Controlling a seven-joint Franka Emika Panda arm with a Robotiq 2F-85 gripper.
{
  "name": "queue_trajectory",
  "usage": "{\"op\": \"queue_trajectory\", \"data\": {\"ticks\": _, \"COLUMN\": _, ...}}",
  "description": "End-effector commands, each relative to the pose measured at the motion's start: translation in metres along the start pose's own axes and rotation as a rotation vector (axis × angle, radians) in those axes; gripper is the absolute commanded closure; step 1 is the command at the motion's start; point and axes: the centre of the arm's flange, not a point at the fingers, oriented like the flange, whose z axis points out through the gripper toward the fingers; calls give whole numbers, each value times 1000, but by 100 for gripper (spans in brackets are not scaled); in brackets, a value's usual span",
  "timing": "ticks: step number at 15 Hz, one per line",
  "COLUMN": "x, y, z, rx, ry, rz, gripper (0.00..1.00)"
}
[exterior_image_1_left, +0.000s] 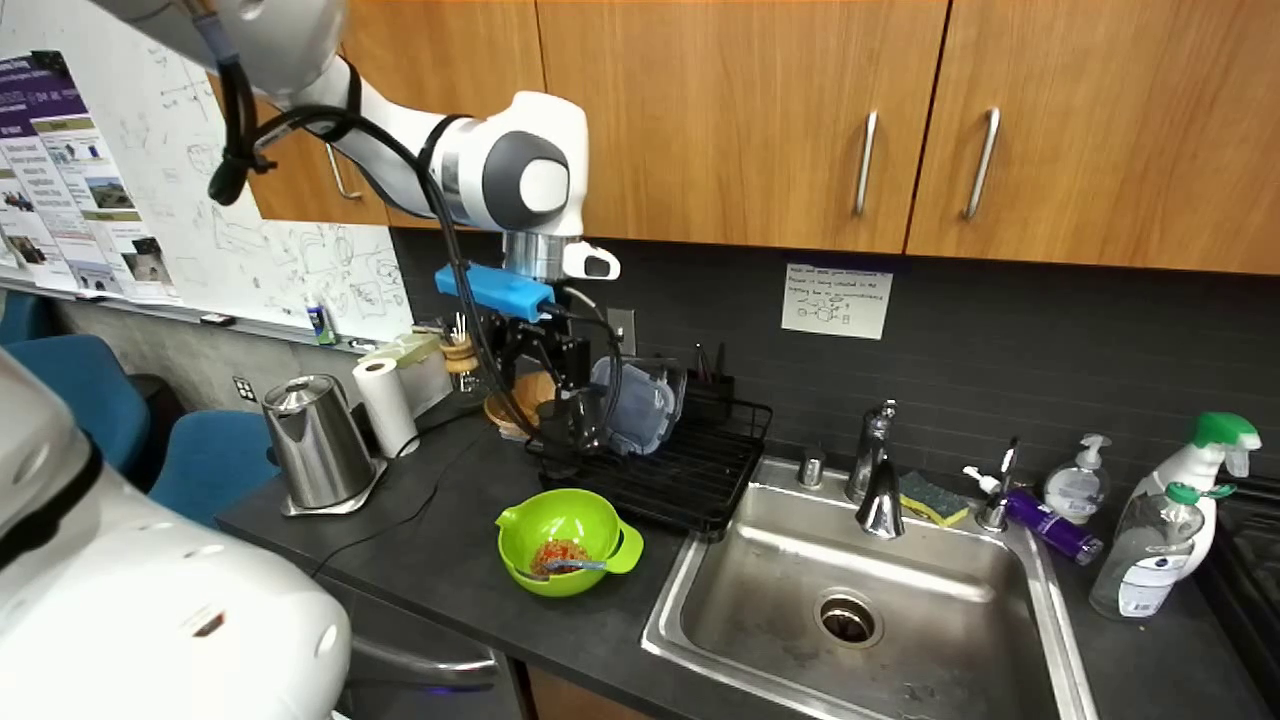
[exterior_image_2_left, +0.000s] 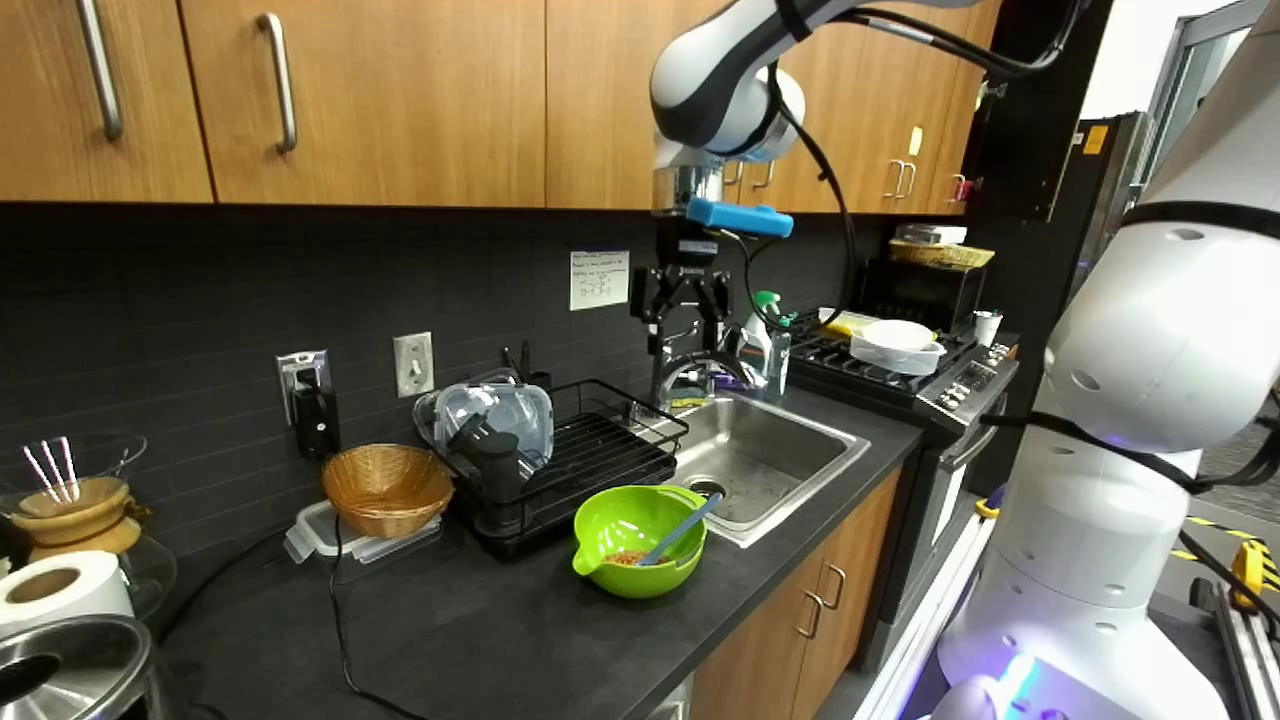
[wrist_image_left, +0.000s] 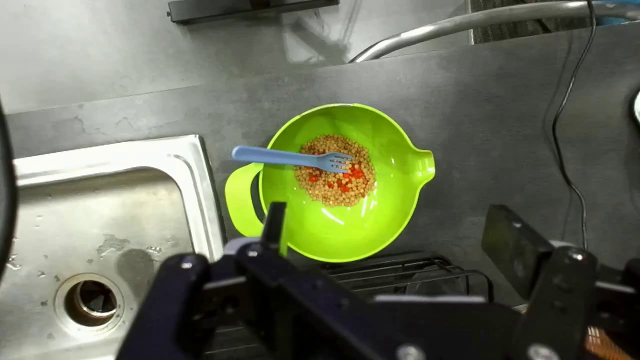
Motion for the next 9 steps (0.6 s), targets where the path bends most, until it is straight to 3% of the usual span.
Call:
{"op": "queue_trajectory", "data": {"ticks": 1, "x": -21, "y": 9, "z": 24, "rx": 39, "ry": 18, "rz": 15, "gripper": 0}}
{"op": "queue_trajectory", "data": {"ticks": 9, "x": -34, "y": 38, "z": 78, "rx": 88, "ry": 23, "rz": 72, "gripper": 0}}
